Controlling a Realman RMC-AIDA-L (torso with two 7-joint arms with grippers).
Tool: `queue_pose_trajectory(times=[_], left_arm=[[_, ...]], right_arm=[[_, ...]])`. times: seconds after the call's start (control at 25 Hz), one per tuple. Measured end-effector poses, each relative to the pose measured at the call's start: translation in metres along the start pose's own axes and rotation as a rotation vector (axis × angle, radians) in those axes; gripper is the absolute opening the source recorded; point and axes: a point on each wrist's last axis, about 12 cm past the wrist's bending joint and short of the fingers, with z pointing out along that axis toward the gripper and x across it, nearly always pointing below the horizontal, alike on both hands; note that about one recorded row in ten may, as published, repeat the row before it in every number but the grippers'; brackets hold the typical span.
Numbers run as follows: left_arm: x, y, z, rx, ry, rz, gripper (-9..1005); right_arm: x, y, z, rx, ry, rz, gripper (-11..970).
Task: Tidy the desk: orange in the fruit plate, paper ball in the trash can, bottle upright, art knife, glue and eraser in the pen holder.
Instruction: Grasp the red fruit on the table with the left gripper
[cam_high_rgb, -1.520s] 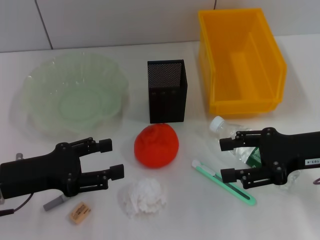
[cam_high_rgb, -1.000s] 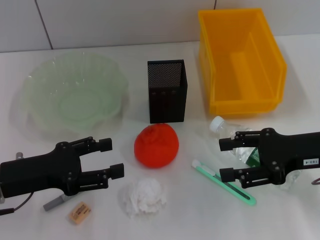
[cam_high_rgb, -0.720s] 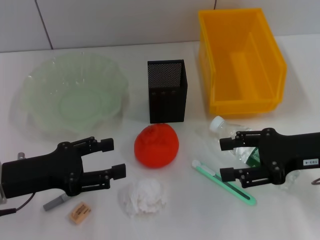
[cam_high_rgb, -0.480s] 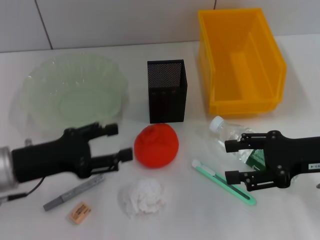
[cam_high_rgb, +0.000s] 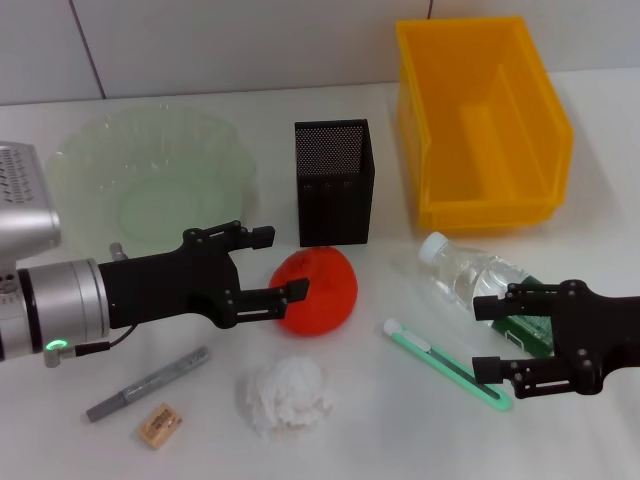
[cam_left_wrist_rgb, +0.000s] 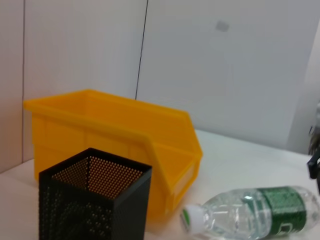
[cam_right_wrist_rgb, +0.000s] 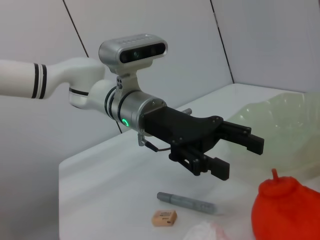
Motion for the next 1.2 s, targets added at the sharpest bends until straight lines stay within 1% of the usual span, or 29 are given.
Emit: queue_pose_trajectory(times=[0.12,0.56,0.76,1.0,1.2], left_arm=[[0.002,0.001,0.004,-0.017,0.014,0.033,820],[0.006,0.002,0.027,-0.03,0.097,0.047,799],[0.007,0.005,0.03,-0.062,0.107,0.042,790],[0.01,0.007,0.035,-0.077,0.134,0.037,779],[0.011,0.006,0.038,-0.075,0.14,0.037,770]], right_arm=[[0.001,0.0,-0.002,0.008,-0.006,0.004,798],[0.001,0.001,-0.002,0.011,-0.01,0.005,798],[0.001,0.0,-0.002,0.011,-0.01,0.005,798],[0.002,0.001,-0.002,0.012,-0.011,0.007,797],[0.003,0.001,-0.002,0.013,-0.011,0.01,798]])
